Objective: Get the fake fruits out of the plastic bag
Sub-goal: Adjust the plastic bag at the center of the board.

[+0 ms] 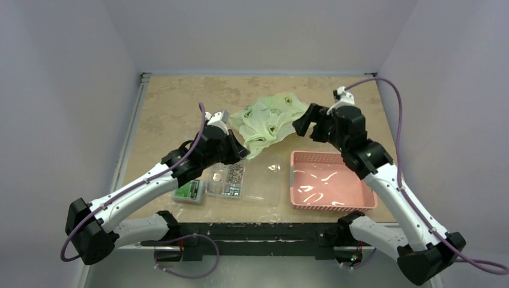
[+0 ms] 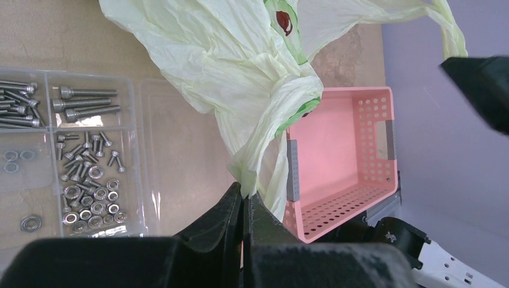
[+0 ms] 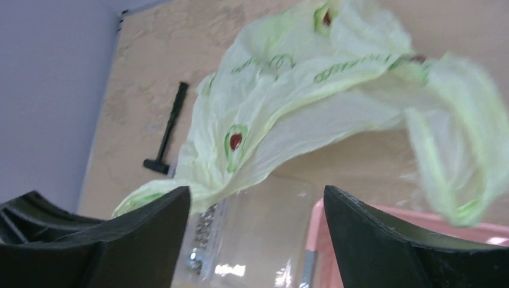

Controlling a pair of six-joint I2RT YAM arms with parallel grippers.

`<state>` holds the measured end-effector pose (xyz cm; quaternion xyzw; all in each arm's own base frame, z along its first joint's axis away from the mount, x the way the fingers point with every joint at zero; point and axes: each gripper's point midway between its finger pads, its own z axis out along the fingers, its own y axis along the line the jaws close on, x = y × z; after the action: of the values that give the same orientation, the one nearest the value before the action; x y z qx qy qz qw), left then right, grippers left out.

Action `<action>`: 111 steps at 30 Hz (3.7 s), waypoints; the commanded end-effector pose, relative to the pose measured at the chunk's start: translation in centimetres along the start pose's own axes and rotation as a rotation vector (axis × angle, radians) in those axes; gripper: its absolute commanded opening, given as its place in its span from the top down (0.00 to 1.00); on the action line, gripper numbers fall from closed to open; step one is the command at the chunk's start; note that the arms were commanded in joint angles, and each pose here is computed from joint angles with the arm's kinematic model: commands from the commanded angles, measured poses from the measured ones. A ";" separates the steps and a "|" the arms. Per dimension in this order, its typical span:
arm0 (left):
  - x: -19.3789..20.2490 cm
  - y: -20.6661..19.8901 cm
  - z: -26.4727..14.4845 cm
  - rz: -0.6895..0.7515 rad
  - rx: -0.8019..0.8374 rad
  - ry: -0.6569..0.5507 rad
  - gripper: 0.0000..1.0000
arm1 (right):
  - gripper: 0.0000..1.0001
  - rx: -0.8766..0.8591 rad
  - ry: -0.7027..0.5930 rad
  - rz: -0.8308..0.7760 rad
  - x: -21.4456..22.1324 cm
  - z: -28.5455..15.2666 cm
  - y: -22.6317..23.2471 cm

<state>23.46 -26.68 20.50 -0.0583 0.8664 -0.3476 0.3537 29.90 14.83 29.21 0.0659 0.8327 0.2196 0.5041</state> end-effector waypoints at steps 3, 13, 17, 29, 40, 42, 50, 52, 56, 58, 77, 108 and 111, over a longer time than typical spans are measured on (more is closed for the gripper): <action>-1.4 -1.8 -0.5 0.016 0.045 -0.031 1.00 | 0.30 -0.300 0.070 0.316 4.8 2.1 3.9; -1.0 -1.6 -1.0 0.036 0.036 -0.013 1.00 | 0.37 -0.277 0.041 0.473 6.6 7.0 -0.1; -1.3 -1.7 -1.2 0.046 0.038 -0.019 1.00 | 0.38 -0.264 0.001 0.487 6.4 8.6 -1.3; -3.1 -3.0 -4.6 0.250 0.047 -0.007 0.47 | 1.00 -0.268 -0.058 0.460 8.4 10.6 -3.3; -10.7 -11.6 -3.7 0.917 -0.006 -0.126 0.13 | 1.00 -0.313 -0.079 0.435 7.9 9.5 -2.7; -10.7 -12.7 -1.5 1.018 -0.036 -0.106 0.11 | 1.00 -0.310 -0.092 0.442 7.8 9.1 -2.7; -9.0 -12.0 9.3 1.015 -0.208 0.020 0.09 | 1.00 -0.295 -0.122 0.442 7.7 7.8 -3.2; -8.9 -11.2 10.7 1.002 -0.248 0.011 0.08 | 1.00 -0.294 -0.120 0.441 7.9 7.6 -3.3; -8.5 -10.0 12.4 0.975 -0.288 -0.003 0.10 | 1.00 -0.291 -0.115 0.441 8.4 7.4 -3.6; -8.4 -9.3 13.0 0.969 -0.311 -0.007 0.12 | 1.00 -0.288 -0.109 0.441 8.8 7.4 -3.7; -7.7 -3.7 19.0 0.990 -0.381 0.076 0.26 | 1.00 -0.279 -0.099 0.435 8.9 7.8 -3.8; -28.3 -5.1 9.6 0.763 -0.123 -0.251 1.00 | 1.00 -0.288 -0.044 0.408 7.5 16.1 -1.3; -26.4 -3.4 10.4 0.737 -0.147 -0.187 1.00 | 1.00 -0.263 -0.038 0.408 8.1 16.7 -2.0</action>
<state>50.69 -24.90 33.76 0.2034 0.8076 -0.0927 0.5457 39.65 20.20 13.30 0.1801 0.7775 0.4062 0.4451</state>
